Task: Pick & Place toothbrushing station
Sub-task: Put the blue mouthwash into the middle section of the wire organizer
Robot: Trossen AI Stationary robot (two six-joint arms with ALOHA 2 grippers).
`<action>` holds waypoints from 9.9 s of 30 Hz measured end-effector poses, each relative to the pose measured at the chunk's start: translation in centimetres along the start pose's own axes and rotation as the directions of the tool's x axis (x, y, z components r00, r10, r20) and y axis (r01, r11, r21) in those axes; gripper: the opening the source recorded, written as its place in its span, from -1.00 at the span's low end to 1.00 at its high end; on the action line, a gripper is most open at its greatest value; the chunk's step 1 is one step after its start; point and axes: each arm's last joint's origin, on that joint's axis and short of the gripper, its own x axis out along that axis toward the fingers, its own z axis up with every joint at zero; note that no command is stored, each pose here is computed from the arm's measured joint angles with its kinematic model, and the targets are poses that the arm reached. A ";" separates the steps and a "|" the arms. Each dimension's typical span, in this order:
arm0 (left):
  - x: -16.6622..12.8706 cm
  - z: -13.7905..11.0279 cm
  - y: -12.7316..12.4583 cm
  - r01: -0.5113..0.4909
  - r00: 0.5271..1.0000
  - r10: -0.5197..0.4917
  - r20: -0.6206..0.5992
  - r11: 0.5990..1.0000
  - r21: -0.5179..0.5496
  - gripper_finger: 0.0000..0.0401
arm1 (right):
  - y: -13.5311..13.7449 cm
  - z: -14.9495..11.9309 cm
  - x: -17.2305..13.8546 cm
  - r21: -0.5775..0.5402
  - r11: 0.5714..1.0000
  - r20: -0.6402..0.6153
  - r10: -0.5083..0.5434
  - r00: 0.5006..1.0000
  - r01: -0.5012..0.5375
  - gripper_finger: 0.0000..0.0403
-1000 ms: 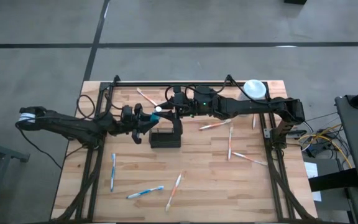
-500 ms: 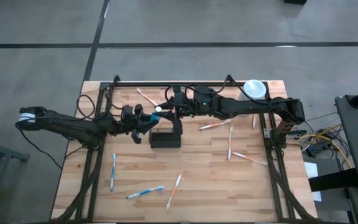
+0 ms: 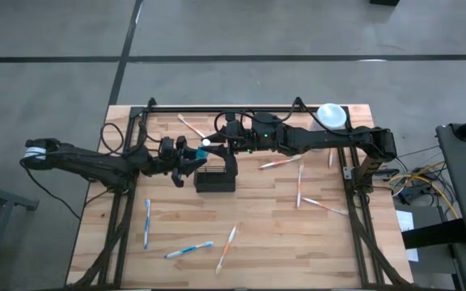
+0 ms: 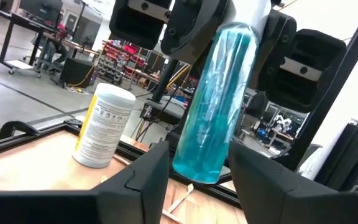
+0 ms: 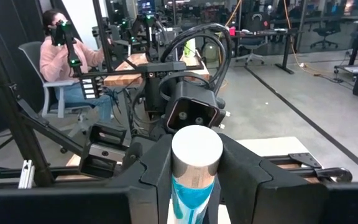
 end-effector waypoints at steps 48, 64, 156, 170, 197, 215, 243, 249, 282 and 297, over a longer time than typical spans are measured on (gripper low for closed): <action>-2.4 0.5 0.1 -0.015 0.986 0.071 -0.148 0.938 0.348 -0.07 | 0.0 -0.4 0.0 0.007 1.000 -0.038 -0.002 0.999 0.002 -0.51; -5.0 1.9 -0.2 -0.018 0.983 0.081 -0.168 0.937 0.349 -0.07 | 0.0 -1.0 -0.1 0.023 0.999 -0.114 0.036 0.993 -0.034 -0.51; -4.3 -0.2 0.6 -0.068 0.936 0.162 -0.312 0.954 0.291 -0.07 | -1.2 -12.4 -5.6 0.192 0.981 0.032 -0.042 0.999 0.035 -0.51; -4.4 -0.1 0.6 -0.067 0.938 0.159 -0.308 0.955 0.289 -0.07 | -1.8 -13.9 -1.7 0.204 0.979 -0.042 0.027 0.999 -0.018 -0.51; -5.2 1.2 0.2 -0.057 0.962 0.146 -0.231 0.933 0.354 -0.07 | -2.5 -17.2 -0.8 0.125 0.992 -0.169 0.004 0.986 0.018 -0.51; -5.2 1.2 0.3 -0.064 0.961 0.154 -0.228 0.931 0.360 -0.07 | -1.5 -19.3 -0.2 -0.132 0.989 -0.223 0.030 0.974 -0.061 -0.51; -5.2 1.2 0.3 -0.080 0.960 0.174 -0.218 0.921 0.381 -0.07 | -2.0 -19.3 0.4 0.019 1.000 -0.282 0.017 0.959 -0.012 -0.51; -5.2 1.2 0.3 -0.080 0.960 0.174 -0.219 0.921 0.381 -0.07 | -2.3 -18.1 1.4 -0.039 0.999 -0.369 -0.009 0.929 -0.006 -0.51; -5.2 1.2 0.3 -0.077 0.960 0.174 -0.219 0.918 0.390 -0.07 | -2.0 -19.0 0.8 0.018 1.000 -0.320 -0.014 0.947 0.021 -0.51; -5.2 1.2 0.3 -0.077 0.960 0.174 -0.219 0.918 0.390 -0.07 | -1.9 -18.0 1.6 0.049 0.998 -0.425 -0.012 0.905 0.037 -0.51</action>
